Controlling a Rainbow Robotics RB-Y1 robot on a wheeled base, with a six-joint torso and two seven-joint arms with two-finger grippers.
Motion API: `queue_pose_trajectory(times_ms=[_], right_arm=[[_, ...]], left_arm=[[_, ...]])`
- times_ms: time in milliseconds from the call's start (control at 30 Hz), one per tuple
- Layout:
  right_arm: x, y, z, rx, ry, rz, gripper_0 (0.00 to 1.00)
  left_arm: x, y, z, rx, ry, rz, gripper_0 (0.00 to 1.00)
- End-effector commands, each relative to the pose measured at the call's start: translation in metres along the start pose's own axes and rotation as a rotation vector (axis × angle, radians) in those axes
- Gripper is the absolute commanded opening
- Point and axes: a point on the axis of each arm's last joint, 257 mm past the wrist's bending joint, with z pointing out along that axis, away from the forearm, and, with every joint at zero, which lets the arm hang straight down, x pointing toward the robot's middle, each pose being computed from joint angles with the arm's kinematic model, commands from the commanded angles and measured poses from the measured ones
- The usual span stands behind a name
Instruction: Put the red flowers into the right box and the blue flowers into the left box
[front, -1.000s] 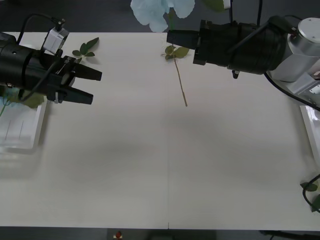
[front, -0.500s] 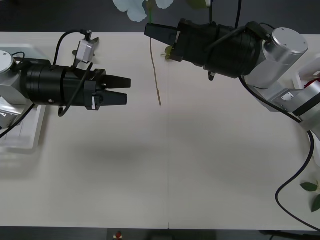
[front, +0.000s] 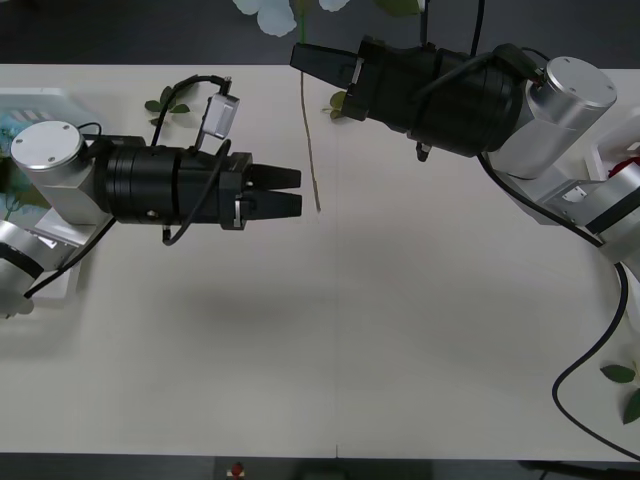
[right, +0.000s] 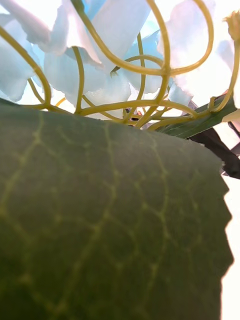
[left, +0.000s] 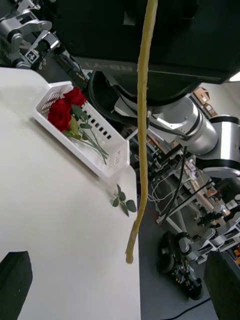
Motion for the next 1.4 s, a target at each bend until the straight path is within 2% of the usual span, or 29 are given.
queue_pose_trajectory(times_ms=[33,367,400,433,467,1400], right_arm=[[-0.004,0.007,0.002,-0.018,-0.011,-0.021,0.00],[-0.004,0.007,0.002,-0.018,-0.011,-0.021,0.00],[-0.005,0.007,0.002,-0.018,-0.014,-0.019,0.00],[-0.005,0.007,0.002,-0.019,-0.012,-0.020,0.00],[-0.004,0.007,0.002,-0.018,-0.011,-0.021,0.00],[-0.009,0.004,-0.002,-0.007,-0.020,-0.015,0.00]], left_arm=[[-0.030,-0.016,0.021,0.045,-0.024,-0.029,1.00],[-0.045,-0.025,0.042,0.081,-0.057,-0.056,1.00],[-0.046,-0.026,0.043,0.085,-0.061,-0.061,0.67],[-0.047,-0.026,0.044,0.087,-0.063,-0.062,0.28],[-0.047,-0.026,0.046,0.086,-0.065,-0.065,0.00],[-0.050,-0.029,0.039,0.097,-0.075,-0.079,0.00]])
